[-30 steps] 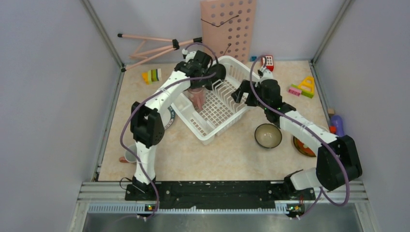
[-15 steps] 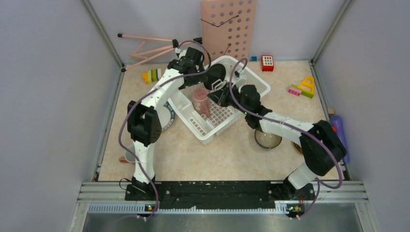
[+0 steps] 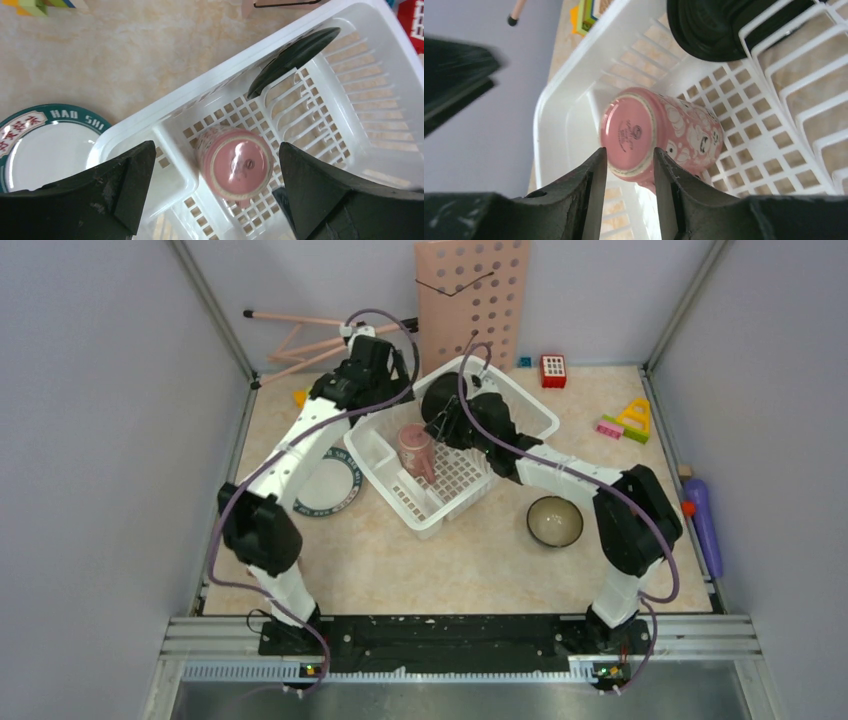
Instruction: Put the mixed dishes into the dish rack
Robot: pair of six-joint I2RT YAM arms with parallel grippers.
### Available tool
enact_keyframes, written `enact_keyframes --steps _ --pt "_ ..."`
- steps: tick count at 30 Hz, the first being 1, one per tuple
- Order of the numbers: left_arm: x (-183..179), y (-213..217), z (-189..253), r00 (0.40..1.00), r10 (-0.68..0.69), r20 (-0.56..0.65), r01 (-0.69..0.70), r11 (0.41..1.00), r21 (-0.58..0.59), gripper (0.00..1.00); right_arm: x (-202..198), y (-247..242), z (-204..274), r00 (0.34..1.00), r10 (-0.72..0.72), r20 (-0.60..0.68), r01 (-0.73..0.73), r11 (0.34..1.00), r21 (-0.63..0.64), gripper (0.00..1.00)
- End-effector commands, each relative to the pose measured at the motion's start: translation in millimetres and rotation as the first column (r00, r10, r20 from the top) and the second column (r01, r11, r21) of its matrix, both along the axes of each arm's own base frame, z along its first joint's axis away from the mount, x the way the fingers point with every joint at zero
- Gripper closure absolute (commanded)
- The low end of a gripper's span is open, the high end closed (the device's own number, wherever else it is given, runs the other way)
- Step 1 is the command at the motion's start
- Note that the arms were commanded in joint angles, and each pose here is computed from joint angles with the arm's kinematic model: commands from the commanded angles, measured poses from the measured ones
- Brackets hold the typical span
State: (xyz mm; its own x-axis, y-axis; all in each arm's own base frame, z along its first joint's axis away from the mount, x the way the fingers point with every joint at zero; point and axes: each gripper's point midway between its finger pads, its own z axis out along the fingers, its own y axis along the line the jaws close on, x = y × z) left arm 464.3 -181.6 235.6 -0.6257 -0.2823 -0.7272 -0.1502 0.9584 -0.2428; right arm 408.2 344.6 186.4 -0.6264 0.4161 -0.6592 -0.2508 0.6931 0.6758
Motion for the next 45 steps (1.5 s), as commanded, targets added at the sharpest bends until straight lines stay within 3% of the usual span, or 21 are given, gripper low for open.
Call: enact_keyframes --steps 1,10,17,19,23,27,32,34,37,45 --pt "-17.3 34.8 61.7 0.969 0.017 0.246 -0.010 0.999 -0.033 0.02 -1.6 -4.6 -32.6 0.996 -0.003 -0.089 -0.006 0.995 -0.102 0.61" --pt "-71.1 100.2 49.6 0.953 0.162 0.257 -0.133 0.983 -0.127 0.02 2.9 26.0 -47.5 0.990 0.053 -0.132 -0.060 0.997 -0.048 0.62" --pt "-111.6 158.1 7.3 0.947 0.287 0.144 -0.267 0.953 -0.144 0.02 14.7 37.6 -44.9 0.990 0.067 -0.120 -0.072 0.997 -0.037 0.62" --pt "-125.3 169.8 -10.3 0.941 0.323 0.104 -0.306 0.941 -0.146 0.02 16.0 37.7 -41.1 0.992 0.069 -0.107 -0.072 0.997 -0.031 0.57" --pt "-147.7 186.2 -41.1 0.914 0.405 0.017 -0.398 0.904 -0.158 0.02 16.5 31.4 -27.5 0.996 0.050 -0.072 -0.053 0.998 -0.039 0.31" --pt "-164.4 210.3 -73.3 0.852 0.515 -0.095 -0.524 0.834 -0.171 0.05 18.2 15.5 1.5 1.000 0.007 0.000 -0.007 0.998 -0.061 0.29" --pt "-175.8 216.2 -102.6 0.827 0.533 -0.179 -0.562 0.791 -0.243 0.07 11.0 0.3 40.9 0.996 -0.006 0.090 0.012 0.997 -0.072 0.29" --pt "-177.6 212.3 -114.8 0.833 0.521 -0.187 -0.553 0.782 -0.287 0.05 5.0 -4.9 52.3 0.993 0.000 0.119 0.008 0.997 -0.072 0.21" --pt "-177.8 202.9 -130.2 0.840 0.502 -0.207 -0.542 0.758 -0.362 0.05 -3.2 -15.6 69.9 0.987 -0.003 0.163 0.015 0.997 -0.072 0.19" --pt "-178.0 202.8 -176.1 0.796 0.520 -0.309 -0.605 0.691 -0.396 0.08 -22.2 -55.9 102.2 0.966 -0.062 0.250 0.076 0.996 -0.045 0.17"
